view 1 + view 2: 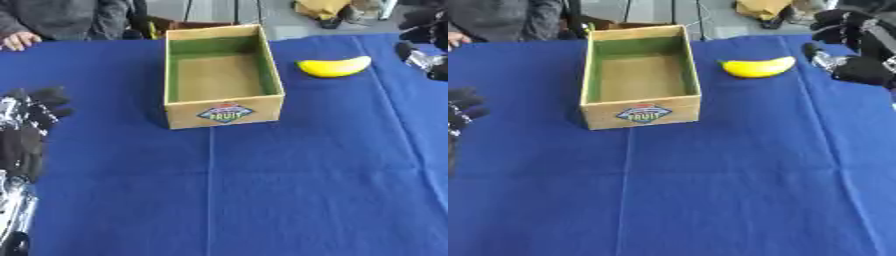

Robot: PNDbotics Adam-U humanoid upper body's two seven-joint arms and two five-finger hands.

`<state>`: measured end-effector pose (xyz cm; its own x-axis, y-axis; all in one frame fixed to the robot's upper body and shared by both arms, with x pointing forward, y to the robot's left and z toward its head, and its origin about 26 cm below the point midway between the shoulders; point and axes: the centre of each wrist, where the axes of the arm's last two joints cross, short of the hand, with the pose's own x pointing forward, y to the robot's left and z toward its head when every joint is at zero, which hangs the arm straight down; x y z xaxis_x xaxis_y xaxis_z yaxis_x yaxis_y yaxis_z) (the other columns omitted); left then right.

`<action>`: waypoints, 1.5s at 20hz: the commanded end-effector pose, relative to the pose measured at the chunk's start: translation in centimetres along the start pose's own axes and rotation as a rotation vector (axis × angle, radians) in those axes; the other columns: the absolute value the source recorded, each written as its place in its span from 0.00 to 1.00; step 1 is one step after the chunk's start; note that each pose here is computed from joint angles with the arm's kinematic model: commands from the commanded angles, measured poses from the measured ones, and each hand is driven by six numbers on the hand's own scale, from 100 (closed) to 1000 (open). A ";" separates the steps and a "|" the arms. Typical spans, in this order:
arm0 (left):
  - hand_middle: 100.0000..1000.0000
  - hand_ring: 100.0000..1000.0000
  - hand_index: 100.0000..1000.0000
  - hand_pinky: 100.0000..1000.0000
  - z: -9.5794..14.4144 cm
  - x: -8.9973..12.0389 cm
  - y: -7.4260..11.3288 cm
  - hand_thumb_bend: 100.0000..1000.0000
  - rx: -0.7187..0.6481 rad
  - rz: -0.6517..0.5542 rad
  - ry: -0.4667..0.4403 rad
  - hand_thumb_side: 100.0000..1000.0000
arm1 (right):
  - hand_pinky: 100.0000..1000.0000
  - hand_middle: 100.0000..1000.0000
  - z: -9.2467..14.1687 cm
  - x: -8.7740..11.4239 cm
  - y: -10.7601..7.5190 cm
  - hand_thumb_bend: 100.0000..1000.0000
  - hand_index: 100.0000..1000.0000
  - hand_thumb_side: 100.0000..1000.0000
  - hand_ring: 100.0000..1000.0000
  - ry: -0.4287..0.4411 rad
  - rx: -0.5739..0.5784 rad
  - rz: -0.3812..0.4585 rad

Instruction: Pick up objects on the table and place them in the box.

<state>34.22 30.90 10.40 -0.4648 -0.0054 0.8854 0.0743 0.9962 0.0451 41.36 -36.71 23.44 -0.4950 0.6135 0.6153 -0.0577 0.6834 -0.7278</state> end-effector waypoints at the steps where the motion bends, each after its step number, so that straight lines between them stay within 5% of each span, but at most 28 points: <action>1: 0.70 0.74 0.64 0.75 -0.8 1.1 0.2 0.39 -0.032 -0.026 -0.037 1.00 | 0.86 0.77 -0.5 -0.3 -2.4 0.20 0.87 0.24 0.79 0.022 0.004 0.117; 14: 0.70 0.74 0.65 0.75 -2.0 2.0 -0.6 0.38 -0.118 -0.025 -0.091 1.00 | 0.84 0.76 -2.8 -3.4 -3.5 0.24 0.85 0.18 0.79 0.155 0.092 0.389; 30: 0.70 0.74 0.65 0.75 -3.1 3.3 -1.7 0.39 -0.186 0.012 -0.158 1.00 | 0.86 0.76 -2.2 -5.9 -3.8 0.17 0.85 0.18 0.79 0.299 0.093 0.352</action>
<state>35.29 28.92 13.33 -0.5617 0.0390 0.8265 0.2273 0.9677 0.1088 46.46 -41.50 21.62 -0.2297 0.8911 0.3913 -0.0516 0.3903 -0.9192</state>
